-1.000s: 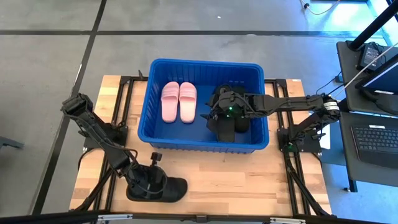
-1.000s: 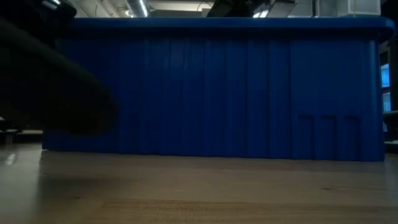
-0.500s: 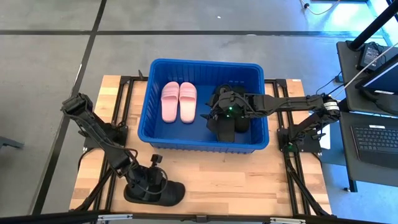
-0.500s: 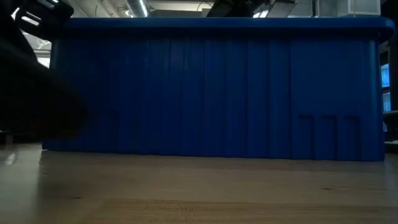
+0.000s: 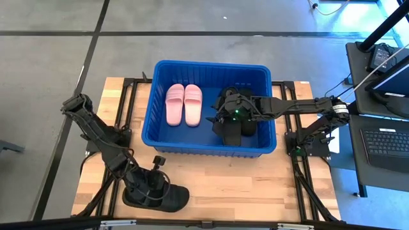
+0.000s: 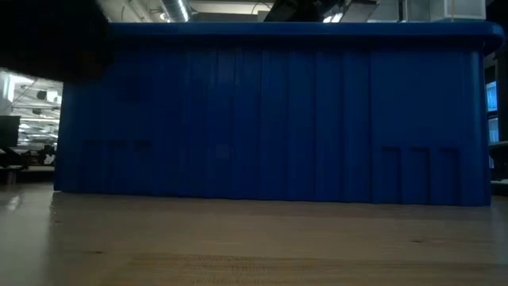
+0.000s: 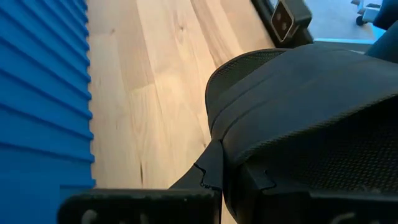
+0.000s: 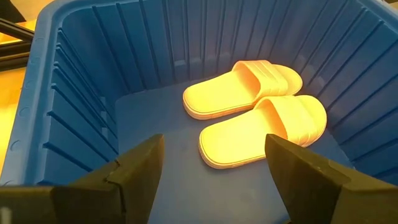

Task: Pick and place slides into bin
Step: Put the black slipper into the blue bin

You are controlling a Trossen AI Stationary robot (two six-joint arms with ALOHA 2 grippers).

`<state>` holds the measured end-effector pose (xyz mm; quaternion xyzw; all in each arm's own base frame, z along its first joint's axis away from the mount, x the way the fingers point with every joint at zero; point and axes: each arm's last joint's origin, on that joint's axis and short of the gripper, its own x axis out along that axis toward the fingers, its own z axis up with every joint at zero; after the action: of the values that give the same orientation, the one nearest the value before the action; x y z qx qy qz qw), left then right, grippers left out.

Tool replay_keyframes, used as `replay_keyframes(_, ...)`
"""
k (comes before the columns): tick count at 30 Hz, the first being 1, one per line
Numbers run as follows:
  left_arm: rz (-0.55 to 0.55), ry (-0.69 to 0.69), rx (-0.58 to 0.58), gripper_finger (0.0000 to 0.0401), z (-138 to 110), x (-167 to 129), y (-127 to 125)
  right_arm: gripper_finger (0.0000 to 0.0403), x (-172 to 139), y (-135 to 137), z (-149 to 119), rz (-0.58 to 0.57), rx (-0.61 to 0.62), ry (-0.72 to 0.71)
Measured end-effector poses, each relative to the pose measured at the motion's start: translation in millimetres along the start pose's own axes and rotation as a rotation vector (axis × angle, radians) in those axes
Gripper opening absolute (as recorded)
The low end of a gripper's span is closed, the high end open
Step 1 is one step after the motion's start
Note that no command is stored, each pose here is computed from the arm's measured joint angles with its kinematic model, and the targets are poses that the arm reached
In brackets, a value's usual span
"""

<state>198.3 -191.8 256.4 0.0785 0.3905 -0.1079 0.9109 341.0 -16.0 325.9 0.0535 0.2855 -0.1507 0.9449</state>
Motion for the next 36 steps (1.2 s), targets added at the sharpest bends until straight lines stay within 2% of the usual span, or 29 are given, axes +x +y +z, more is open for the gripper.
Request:
replay_keyframes(12,0.011,-0.041,0.070,0.0005,40,-37,2,0.0280,0,0,0,0.000,-0.001,0.001)
replay_keyframes(17,0.062,-0.065,0.091,0.0005,58,-62,7,0.0280,0,0,0,0.000,0.001,0.001)
replay_keyframes(22,0.207,-0.083,0.104,0.0005,72,-87,18,0.0280,0,0,0,0.000,0.065,0.002)
replay_keyframes(27,0.428,-0.096,0.167,0.0005,78,-109,31,0.0280,-2,0,0,0.016,0.203,0.007)
replay_keyframes(32,0.614,-0.099,0.285,0.0005,85,-113,44,0.0280,-14,-1,13,0.173,0.324,0.030)
replay_keyframes(36,0.699,-0.034,0.329,0.0005,90,-107,64,0.0280,-33,-6,36,0.254,0.307,0.019)
